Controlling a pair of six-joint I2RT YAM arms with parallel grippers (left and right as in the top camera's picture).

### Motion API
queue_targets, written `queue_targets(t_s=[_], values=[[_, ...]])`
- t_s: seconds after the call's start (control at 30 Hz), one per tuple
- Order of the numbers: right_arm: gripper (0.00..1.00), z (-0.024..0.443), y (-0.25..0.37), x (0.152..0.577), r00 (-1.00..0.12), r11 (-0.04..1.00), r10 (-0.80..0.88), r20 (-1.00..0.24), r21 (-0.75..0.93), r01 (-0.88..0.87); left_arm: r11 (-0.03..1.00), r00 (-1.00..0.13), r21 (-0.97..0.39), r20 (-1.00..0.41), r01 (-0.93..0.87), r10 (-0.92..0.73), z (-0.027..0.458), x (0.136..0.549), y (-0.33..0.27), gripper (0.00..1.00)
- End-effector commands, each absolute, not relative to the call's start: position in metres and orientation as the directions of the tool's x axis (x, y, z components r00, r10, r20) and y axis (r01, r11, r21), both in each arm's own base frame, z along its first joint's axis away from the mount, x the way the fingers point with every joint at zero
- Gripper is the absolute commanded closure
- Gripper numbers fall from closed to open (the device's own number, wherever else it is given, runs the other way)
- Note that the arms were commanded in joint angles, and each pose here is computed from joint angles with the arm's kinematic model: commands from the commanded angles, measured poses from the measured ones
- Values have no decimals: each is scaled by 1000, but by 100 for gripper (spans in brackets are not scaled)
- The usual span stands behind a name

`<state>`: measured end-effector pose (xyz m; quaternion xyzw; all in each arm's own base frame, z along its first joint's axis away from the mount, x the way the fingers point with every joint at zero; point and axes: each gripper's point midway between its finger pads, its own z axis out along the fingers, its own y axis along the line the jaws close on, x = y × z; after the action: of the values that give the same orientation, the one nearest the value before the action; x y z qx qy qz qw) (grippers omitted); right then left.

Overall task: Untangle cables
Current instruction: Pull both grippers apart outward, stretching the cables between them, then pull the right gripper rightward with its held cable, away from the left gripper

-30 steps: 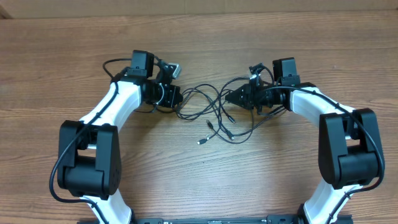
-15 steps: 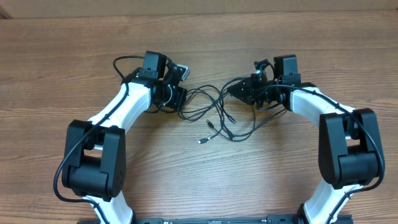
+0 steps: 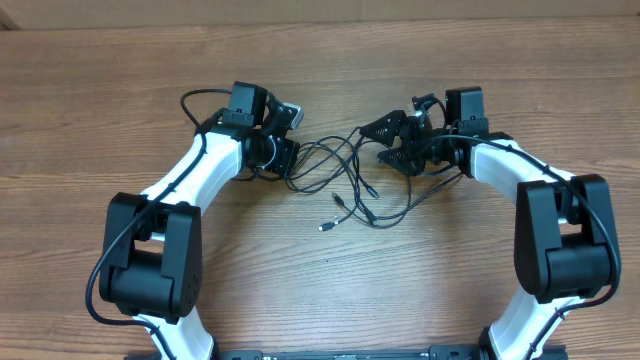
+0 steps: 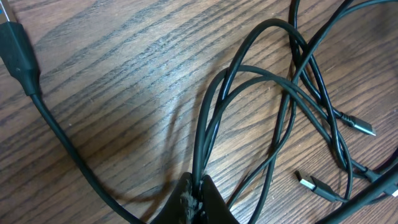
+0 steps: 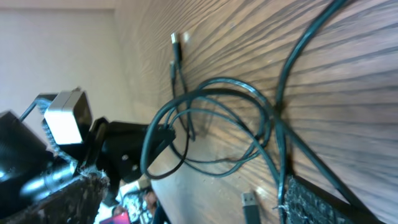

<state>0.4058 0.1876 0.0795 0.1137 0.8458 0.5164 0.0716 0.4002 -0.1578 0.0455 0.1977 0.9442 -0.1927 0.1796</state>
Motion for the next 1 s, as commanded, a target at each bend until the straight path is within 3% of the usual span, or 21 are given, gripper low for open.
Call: queue_targets(t_s=[0.0,0.27,0.5,0.83,0.97], values=[[7,90,194,396,-981,385,193,-15,921,62,842,-854,-284,-405,458,328,38,396,-159,96],[9,79,223,374,-991,429,130,30,899,83,842,-853,-284,-406,459,328,38,396,-159,96],[12,57,253,367,-983,553,178,45,822,138,842,-853,-284,-406,458,328,38,396,-159,96],[30,61,293,376,-955,552,296,30,810,197,842,-853,-284,-406,458,327,38,396,-159,96],[42,54,292,381,-931,577,365,23,779,246,842,-853,-284,-407,458,327,38,397,-159,96]])
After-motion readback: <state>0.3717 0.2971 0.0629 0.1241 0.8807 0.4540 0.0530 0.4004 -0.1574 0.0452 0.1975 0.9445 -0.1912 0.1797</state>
